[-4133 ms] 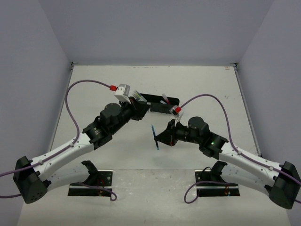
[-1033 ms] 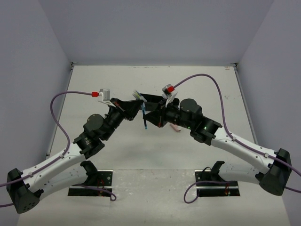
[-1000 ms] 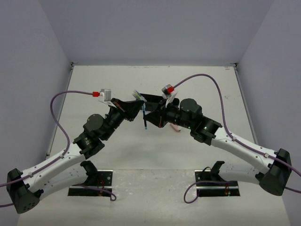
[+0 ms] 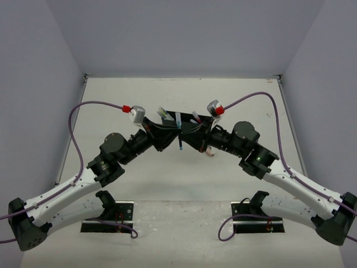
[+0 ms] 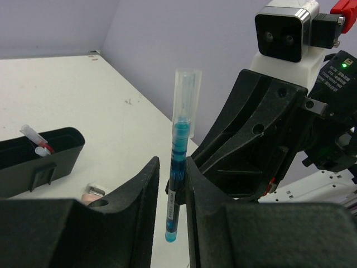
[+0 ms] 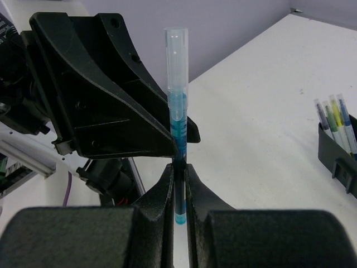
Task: Sort the stationery into containers
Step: Close the pen cap on the pen.
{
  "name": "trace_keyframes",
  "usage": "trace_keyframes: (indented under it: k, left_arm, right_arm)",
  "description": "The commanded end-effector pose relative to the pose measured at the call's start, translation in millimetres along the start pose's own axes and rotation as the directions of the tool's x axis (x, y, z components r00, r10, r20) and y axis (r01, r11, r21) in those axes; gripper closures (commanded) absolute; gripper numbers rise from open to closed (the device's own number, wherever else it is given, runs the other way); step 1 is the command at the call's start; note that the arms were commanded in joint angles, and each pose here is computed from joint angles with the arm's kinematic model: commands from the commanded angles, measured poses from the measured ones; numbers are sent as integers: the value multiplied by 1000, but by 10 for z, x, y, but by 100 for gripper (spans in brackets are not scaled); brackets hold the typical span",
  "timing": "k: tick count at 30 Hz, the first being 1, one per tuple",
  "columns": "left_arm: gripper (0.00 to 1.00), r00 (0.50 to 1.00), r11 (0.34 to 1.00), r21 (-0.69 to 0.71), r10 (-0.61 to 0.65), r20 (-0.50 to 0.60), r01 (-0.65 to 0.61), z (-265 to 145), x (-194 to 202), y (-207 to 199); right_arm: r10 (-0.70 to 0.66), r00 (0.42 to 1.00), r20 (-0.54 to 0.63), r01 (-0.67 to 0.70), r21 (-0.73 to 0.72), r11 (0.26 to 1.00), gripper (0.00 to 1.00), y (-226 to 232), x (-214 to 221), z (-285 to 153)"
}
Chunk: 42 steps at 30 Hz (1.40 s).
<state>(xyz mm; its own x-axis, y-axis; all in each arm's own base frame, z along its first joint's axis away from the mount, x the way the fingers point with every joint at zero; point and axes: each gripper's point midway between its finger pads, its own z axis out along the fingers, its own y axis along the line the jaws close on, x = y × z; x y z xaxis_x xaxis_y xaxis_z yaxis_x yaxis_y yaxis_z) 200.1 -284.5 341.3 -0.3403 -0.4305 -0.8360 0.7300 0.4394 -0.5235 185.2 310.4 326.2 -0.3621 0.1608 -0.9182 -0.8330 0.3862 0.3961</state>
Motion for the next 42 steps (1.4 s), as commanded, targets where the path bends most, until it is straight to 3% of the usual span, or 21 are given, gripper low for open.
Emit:
trace_keyframes:
  k: [1,3,6,8,10,12,15,19,24,25,27,30,31,37,42]
  left_arm:
    - [76,998,987,152,57,19,-59,14,-98,-298]
    - [77,997,973,219,75,4,-74,-2,-46,-397]
    - [100,996,948,304,90,23,-93,-41,-34,-524]
    - [100,995,943,319,93,30,-97,-57,-33,-547]
    - [100,994,938,331,96,46,-106,-92,-62,-576]
    - [100,993,935,336,101,57,-115,-115,-88,-594]
    - [100,991,927,352,103,84,-127,-148,-154,-646]
    - [100,989,922,363,102,110,-135,-164,-222,-690]
    - [100,990,926,352,104,100,-133,-148,-222,-677]
    - [87,989,928,347,109,97,-136,-144,-216,-666]
    - [39,989,935,328,114,91,-137,-135,-214,-632]
    - [7,987,947,284,134,83,-153,-114,-263,-589]
    - [1,986,946,278,147,82,-165,-114,-291,-595]
    - [0,962,926,261,263,71,-272,-198,-393,-626]
    - [0,944,851,408,302,134,-331,-360,-490,-960]
  right_arm:
    - [-63,998,32,67,-146,987,100,280,-132,-29]
    - [-68,997,23,71,-173,982,100,331,-130,-35]
    - [-74,997,18,76,-201,977,100,388,-138,-61]
    - [-75,997,23,78,-203,976,100,399,-145,-75]
    - [-76,997,26,79,-203,976,89,398,-152,-76]
    - [-75,997,22,78,-216,973,70,416,-144,-61]
    - [-61,998,6,60,-260,964,61,477,-129,-17]
    - [-37,999,-12,32,-309,951,65,549,-118,56]
    - [-47,999,5,46,-352,935,96,641,-173,18]
    - [-53,999,7,52,-360,931,99,659,-179,5]
    - [-69,997,14,70,-359,931,100,661,-188,-17]
    - [-96,995,25,99,-328,940,100,611,-175,-60]
    - [-107,994,25,109,-328,939,100,611,-161,-88]
    - [-158,987,-23,141,-345,928,100,611,4,-223]
    - [-183,980,-76,135,-416,899,100,678,180,-292]
